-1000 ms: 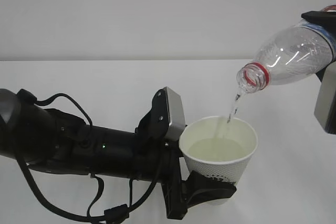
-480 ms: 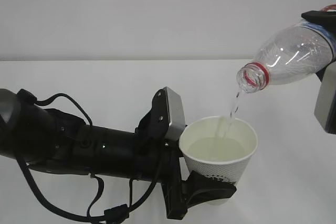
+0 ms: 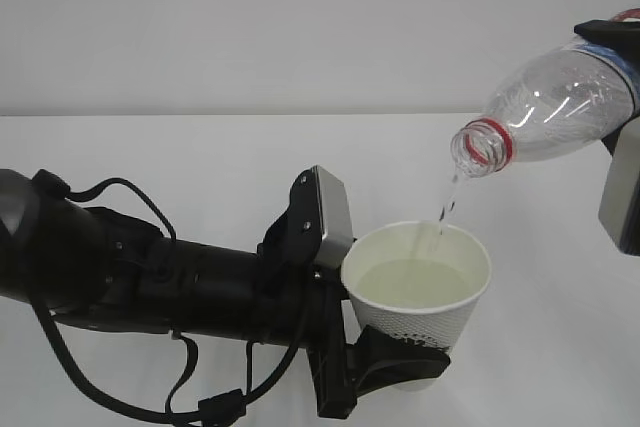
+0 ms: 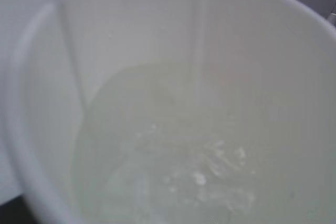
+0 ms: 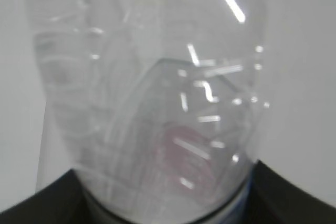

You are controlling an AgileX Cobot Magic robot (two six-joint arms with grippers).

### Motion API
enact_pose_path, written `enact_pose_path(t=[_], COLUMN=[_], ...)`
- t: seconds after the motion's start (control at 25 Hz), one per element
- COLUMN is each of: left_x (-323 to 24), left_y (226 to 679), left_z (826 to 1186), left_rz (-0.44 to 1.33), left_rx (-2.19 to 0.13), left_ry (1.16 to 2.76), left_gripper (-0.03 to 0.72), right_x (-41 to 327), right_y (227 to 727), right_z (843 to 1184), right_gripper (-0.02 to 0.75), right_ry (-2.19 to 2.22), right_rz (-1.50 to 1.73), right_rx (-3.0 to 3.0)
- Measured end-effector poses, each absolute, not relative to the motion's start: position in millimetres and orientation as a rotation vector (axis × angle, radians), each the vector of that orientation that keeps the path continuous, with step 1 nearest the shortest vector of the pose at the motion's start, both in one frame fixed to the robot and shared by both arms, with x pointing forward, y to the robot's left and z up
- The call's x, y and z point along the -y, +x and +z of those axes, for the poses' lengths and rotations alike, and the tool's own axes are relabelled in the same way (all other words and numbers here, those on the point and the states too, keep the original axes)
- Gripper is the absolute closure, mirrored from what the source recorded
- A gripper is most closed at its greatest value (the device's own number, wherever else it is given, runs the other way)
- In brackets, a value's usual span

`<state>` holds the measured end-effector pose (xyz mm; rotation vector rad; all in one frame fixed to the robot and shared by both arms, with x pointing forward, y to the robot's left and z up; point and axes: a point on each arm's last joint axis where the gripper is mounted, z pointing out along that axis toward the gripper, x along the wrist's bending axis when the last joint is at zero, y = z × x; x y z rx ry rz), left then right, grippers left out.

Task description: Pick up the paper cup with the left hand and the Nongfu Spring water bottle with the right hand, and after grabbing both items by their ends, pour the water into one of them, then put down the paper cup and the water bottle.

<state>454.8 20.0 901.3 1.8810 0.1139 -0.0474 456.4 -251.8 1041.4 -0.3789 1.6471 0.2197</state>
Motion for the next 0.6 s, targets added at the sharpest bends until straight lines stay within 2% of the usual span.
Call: enact_pose_path(t=[0.6], left_x=[-20.0], left_y=[454.6], left_z=[901.3], left_rz=[-0.048], left_rx=[-0.112], left_ry=[1.882], left_gripper=[0.151], right_x=[251.8], right_y=[456.4], right_z=[1041.5], right_gripper=[0.312], right_ry=[-0.379], right_rz=[0.220], right_rx=[-1.646])
